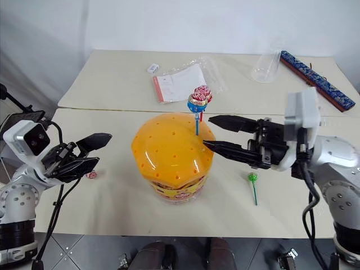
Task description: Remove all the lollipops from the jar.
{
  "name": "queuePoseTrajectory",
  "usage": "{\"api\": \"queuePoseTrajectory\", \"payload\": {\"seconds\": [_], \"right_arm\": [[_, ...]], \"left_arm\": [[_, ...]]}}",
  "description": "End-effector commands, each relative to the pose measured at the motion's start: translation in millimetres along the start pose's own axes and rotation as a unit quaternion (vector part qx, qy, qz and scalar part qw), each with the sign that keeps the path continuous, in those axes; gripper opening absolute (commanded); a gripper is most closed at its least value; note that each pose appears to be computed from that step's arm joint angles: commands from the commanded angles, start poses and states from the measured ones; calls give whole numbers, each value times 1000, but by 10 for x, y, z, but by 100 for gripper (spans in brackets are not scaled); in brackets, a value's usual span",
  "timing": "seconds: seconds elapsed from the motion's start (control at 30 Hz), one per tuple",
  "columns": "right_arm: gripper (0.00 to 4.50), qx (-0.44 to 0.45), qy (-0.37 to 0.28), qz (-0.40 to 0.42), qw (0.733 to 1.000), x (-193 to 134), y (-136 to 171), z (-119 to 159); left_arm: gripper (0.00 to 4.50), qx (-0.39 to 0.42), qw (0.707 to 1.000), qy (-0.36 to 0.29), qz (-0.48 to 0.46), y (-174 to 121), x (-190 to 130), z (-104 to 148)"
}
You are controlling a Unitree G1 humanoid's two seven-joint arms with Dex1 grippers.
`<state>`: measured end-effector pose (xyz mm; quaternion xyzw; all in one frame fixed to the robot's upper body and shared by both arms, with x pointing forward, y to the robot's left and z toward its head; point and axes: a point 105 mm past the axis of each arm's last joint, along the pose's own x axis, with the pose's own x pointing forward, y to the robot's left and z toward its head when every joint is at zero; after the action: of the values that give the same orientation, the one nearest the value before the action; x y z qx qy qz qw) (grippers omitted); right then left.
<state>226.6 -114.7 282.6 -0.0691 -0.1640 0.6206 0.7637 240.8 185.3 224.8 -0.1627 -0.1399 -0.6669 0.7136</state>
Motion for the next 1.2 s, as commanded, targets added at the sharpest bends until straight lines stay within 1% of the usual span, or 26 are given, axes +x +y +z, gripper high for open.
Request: {"api": "queuePoseTrajectory", "payload": {"seconds": [0.03, 0.13, 0.17, 0.2, 0.37, 0.43, 0.53, 0.6, 0.67, 0.73, 0.8, 0.83, 0.9, 0.93, 1.0, 1.03, 1.13, 1.2], "right_arm": [[233, -8, -4, 17, 1000, 133, 32, 24], [233, -4, -1, 19, 1000, 197, -1, -19], [196, -7, -2, 17, 1000, 218, -27, -25], [179, -8, -3, 16, 1000, 236, -45, -30], [13, 1, -17, 16, 1000, 262, -74, 4], [6, 4, -32, 12, 999, 231, -99, 46], [6, 4, -81, -10, 997, 93, -206, 237], [6, 6, -88, -21, 996, 6, -254, 318], [6, 20, -50, -68, 996, -243, -388, 356], [6, 12, 3, -122, 992, -562, -529, 346], [6, 7, 115, -182, 977, -989, -634, 120], [6, 8, 155, -196, 968, -1127, -648, 33], [6, 5, 245, -219, 944, -1446, -642, -231], [6, 2, 275, -221, 936, -1556, -622, -323], [6, 14, 343, -255, 904, -1890, -591, -624], [6, 22, 380, -277, 882, -2058, -572, -793], [6, 15, 458, -310, 833, -2377, -540, -1112], [6, 36, 488, -312, 814, -2543, -444, -1322]], "left_arm": [[352, 21, 1000, -22, 0, -27, 5, 65], [352, 24, 999, -25, 2, -20, 3, 55], [352, 25, 999, -27, 2, -20, 5, 50], [352, 25, 999, -28, 3, -19, 5, 48], [352, 29, 999, -36, -1, -32, 27, 60], [352, 32, 999, -44, -4, -36, 42, 82], [352, 34, 998, -56, -11, -43, 77, 132], [352, 34, 998, -56, -16, -56, 96, 141], [352, 34, 998, -50, -27, -91, 126, 134], [352, 36, 998, -39, -35, -123, 145, 118], [352, 41, 998, -30, -43, -154, 166, 118], [352, 44, 998, -27, -46, -163, 173, 119], [352, 50, 997, -23, -53, -186, 204, 137], [352, 52, 997, -25, -55, -192, 217, 151], [352, 62, 996, -25, -67, -225, 270, 199], [352, 67, 995, -24, -72, -242, 294, 220], [352, 69, 995, -33, -69, -240, 312, 270], [352, 65, 996, -31, -60, -221, 277, 267]]}}
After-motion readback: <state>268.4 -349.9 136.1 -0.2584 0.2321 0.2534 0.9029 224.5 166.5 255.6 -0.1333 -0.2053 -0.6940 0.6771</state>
